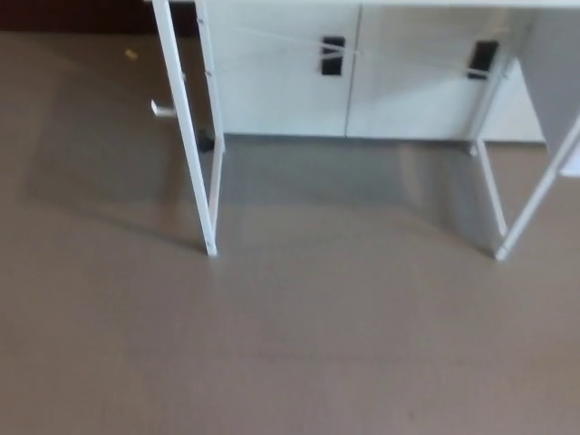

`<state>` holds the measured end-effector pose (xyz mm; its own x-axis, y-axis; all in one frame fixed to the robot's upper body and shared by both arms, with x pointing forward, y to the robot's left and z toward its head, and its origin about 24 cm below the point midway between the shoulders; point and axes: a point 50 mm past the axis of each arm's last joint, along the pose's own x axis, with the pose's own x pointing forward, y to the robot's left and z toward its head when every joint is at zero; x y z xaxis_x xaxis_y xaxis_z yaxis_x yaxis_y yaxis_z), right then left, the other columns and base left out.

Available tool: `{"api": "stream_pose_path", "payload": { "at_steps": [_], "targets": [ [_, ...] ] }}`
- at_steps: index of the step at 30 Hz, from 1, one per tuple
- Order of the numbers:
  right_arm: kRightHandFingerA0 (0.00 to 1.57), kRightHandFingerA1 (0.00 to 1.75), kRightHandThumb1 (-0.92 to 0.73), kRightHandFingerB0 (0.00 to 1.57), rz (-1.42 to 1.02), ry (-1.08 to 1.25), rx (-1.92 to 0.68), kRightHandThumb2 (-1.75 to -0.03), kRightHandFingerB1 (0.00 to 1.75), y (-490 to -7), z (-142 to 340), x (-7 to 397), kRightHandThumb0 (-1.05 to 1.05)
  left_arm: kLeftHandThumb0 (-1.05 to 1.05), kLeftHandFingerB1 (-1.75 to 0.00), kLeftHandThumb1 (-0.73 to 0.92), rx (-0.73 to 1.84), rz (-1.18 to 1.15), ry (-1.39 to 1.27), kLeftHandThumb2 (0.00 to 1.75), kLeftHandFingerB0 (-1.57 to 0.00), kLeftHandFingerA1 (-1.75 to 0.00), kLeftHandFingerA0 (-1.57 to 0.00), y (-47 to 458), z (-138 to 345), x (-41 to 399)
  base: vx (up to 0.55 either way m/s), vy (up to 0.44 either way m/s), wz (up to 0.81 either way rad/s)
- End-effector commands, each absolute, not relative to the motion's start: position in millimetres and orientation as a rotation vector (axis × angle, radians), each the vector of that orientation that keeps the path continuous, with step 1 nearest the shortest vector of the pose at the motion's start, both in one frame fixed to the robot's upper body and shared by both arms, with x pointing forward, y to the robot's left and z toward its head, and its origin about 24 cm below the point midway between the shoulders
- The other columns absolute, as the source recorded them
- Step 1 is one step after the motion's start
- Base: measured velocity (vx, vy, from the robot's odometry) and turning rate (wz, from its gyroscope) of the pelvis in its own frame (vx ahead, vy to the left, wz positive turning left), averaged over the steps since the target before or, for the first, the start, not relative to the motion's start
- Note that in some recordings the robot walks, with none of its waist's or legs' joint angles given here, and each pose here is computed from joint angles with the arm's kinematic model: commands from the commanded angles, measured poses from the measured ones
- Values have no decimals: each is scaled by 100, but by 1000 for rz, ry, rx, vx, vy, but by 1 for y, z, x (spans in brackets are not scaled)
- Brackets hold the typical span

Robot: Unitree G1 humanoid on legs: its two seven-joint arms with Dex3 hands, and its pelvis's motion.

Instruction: The robot walks towards a desk on which a file tray is kept in the middle and a toilet paper roll is kept on its right. The robot uses its right hand to hook on finger in the gap of the roll and grabs it, lifts it and places it on the tray.

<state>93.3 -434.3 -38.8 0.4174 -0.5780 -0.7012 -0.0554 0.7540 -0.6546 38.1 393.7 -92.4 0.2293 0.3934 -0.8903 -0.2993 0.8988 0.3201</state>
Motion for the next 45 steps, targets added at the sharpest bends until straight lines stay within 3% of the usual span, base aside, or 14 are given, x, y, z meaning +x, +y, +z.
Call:
{"api": "stream_pose_path", "payload": {
  "at_steps": [1,3,6,12,13,23,25,29,30,32,33,34,40,45],
  "targets": [
    [3,50,-47,0,-399,1105,-753,-94,46,-437,-34,104,-24,-83,-35,92,89,462,1226,73,-10,-46,-15,394,-91,40,534,-304,-62],
    [3,51,-48,0,-384,1102,-719,-94,47,-436,-34,105,-24,-37,-50,53,99,458,1221,113,0,-52,0,394,-90,42,446,-311,78],
    [3,50,-53,0,-416,1050,-604,-96,47,-434,-33,105,-18,-84,-35,92,126,439,1228,74,-13,-44,-15,395,-90,41,422,-241,27],
    [3,51,-53,0,-420,1083,-625,-98,47,-433,-34,105,-22,-85,-41,83,100,449,1216,117,0,-53,-10,394,-90,41,433,-2,-8],
    [3,50,-54,0,-406,1085,-650,-98,47,-433,-34,106,-22,-37,-50,53,105,460,1223,113,0,-52,-1,395,-90,41,469,120,-31],
    [14,38,-52,18,-414,1009,-642,-59,34,-431,-32,111,-29,-79,-35,91,55,492,1195,73,-10,-47,-14,393,-92,41,571,210,-27],
    [3,51,-54,0,-422,1053,-616,-97,47,-433,-30,117,-20,-37,-51,55,49,478,1198,114,0,-52,-1,392,-92,42,260,41,1],
    [3,51,-52,0,-399,1024,-633,-96,48,-431,-29,116,-22,-82,-35,91,80,475,1213,74,-12,-46,-18,392,-93,42,278,-49,12],
    [8,30,-55,10,-418,1027,-586,-58,29,-432,-29,117,-31,-80,-36,92,103,464,1206,74,-11,-46,-17,391,-93,42,317,-138,13],
    [3,52,-61,0,-439,958,-503,-100,48,-430,-30,119,-14,-36,-51,54,75,454,1190,114,0,-51,0,391,-92,41,381,-173,-6],
    [12,37,-55,13,-425,974,-546,-59,32,-430,-29,121,-32,-81,-44,77,72,462,1192,107,-7,-51,-10,391,-92,41,342,-175,50],
    [3,50,-51,0,-401,1022,-644,-96,47,-431,-27,125,-22,-80,-32,91,61,479,1191,72,-8,-44,-10,391,-93,42,315,-176,47],
    [4,51,-60,0,-400,997,-588,-100,48,-431,-26,129,-16,-37,-51,53,23,480,1187,113,0,-51,0,390,-94,39,250,-125,-2],
    [4,25,-54,5,-417,1001,-523,-67,25,-430,-32,128,-25,-84,-32,81,13,487,1166,115,0,-52,-8,393,-90,40,212,2,-15]
  ]
}}
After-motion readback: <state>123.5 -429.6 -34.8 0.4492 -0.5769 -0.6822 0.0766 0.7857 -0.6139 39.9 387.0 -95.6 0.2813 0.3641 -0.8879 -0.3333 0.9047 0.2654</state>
